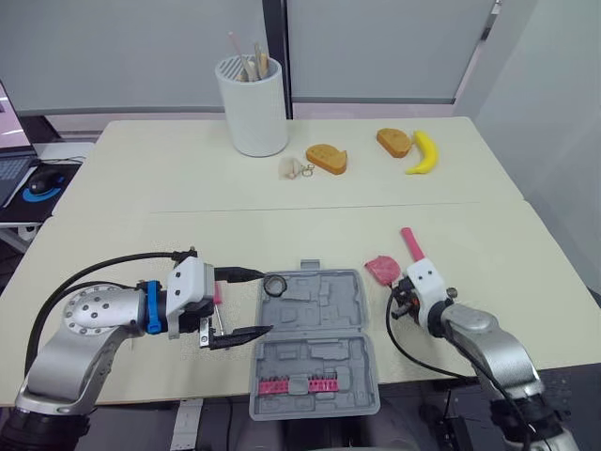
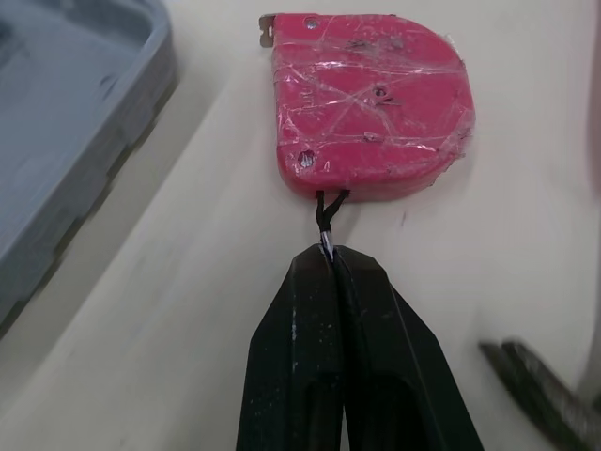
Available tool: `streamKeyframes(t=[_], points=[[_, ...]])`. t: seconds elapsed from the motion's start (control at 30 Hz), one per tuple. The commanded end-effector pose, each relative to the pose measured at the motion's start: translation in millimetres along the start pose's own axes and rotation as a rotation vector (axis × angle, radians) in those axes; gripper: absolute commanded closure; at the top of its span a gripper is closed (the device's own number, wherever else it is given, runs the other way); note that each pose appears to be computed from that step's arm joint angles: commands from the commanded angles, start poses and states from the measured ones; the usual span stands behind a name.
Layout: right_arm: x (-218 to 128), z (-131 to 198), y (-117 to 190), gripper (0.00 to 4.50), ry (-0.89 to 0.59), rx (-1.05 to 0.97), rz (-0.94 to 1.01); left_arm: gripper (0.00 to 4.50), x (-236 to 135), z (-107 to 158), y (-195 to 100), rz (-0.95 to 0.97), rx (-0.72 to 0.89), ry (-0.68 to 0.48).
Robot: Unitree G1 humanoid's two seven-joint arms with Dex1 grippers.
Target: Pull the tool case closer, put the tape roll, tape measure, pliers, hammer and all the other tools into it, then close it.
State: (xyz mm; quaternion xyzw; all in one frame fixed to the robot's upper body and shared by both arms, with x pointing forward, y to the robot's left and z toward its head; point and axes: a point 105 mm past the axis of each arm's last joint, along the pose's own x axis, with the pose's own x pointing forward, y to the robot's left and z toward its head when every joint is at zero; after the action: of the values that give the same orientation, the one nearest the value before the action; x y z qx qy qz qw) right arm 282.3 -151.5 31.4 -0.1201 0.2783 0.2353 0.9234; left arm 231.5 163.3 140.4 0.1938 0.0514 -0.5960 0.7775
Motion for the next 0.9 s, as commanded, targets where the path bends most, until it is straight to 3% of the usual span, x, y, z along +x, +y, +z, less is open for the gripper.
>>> streamKeyframes(t=[0.03, 0.4, 0.9], points=[[-21.6, 2.5, 10.7, 4.46, -0.011, -0.031, 0.040, 0.00, -0.6, 9.7, -8.4, -0.047, 0.037, -0.008], [-63.7, -46.8, 40.5, 4.46, 0.138, 0.005, 0.097, 0.00, 0.7, 10.2, -31.2, -0.194, 0.018, 0.003], [-79.5, -58.2, 71.3, 4.46, 0.182, 0.064, 0.156, 0.00, 2.3, 7.7, -39.3, -0.241, -0.012, -0.001]])
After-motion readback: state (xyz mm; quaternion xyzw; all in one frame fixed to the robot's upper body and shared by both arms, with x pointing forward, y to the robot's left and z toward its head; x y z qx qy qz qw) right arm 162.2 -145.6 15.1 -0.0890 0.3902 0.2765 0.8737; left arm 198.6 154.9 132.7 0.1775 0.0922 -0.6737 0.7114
